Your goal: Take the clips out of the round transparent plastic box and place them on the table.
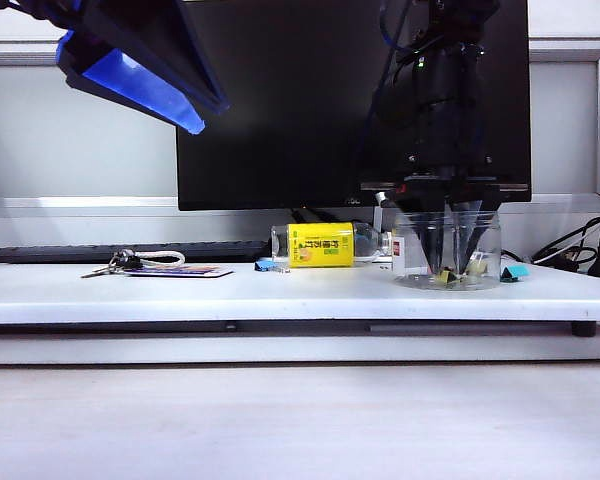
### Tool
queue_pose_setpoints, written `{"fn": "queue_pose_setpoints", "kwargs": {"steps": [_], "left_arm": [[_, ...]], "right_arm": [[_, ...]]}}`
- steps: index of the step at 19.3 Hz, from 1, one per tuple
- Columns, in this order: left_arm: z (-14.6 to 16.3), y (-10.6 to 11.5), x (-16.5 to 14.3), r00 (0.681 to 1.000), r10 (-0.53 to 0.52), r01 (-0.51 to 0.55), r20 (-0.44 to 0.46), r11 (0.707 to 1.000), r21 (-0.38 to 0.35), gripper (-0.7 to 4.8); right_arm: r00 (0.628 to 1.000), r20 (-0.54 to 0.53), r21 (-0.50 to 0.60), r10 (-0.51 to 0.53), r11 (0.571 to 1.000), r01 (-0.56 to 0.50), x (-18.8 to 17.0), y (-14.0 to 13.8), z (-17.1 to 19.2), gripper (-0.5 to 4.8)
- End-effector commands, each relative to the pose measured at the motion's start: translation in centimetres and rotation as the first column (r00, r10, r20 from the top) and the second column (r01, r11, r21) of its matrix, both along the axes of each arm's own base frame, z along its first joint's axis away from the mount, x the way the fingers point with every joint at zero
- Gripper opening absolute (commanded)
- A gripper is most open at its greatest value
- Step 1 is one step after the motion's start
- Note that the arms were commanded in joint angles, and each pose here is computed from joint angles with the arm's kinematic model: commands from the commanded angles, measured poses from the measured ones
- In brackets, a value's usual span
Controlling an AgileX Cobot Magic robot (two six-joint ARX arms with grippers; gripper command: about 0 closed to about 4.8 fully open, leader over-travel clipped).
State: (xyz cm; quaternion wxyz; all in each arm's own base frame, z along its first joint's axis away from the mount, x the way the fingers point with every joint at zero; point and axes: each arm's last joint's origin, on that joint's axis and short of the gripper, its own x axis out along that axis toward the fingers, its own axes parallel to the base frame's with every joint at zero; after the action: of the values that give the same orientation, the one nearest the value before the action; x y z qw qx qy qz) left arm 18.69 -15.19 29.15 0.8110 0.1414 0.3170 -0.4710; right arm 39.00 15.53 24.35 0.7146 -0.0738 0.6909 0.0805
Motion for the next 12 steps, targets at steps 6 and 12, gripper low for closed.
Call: {"fn": "queue_pose_setpoints", "kwargs": {"steps": [6,12], "left_arm": [[0.17,-0.03,-0.01,1.0,-0.006,0.006,0.008,1.0,-0.008,2.14],[0.17,-0.03,-0.01,1.0,-0.006,0.006,0.009,1.0,-0.008,2.14]], "right_arm": [[1.0,-0.023,0.055,-0.021,0.998,0.022,0.36,0.36,-0.76,1.34],[1.0,-0.015,0.058,-0.027,0.998,0.028,0.48,0.39,-0.8,0.79]]}}
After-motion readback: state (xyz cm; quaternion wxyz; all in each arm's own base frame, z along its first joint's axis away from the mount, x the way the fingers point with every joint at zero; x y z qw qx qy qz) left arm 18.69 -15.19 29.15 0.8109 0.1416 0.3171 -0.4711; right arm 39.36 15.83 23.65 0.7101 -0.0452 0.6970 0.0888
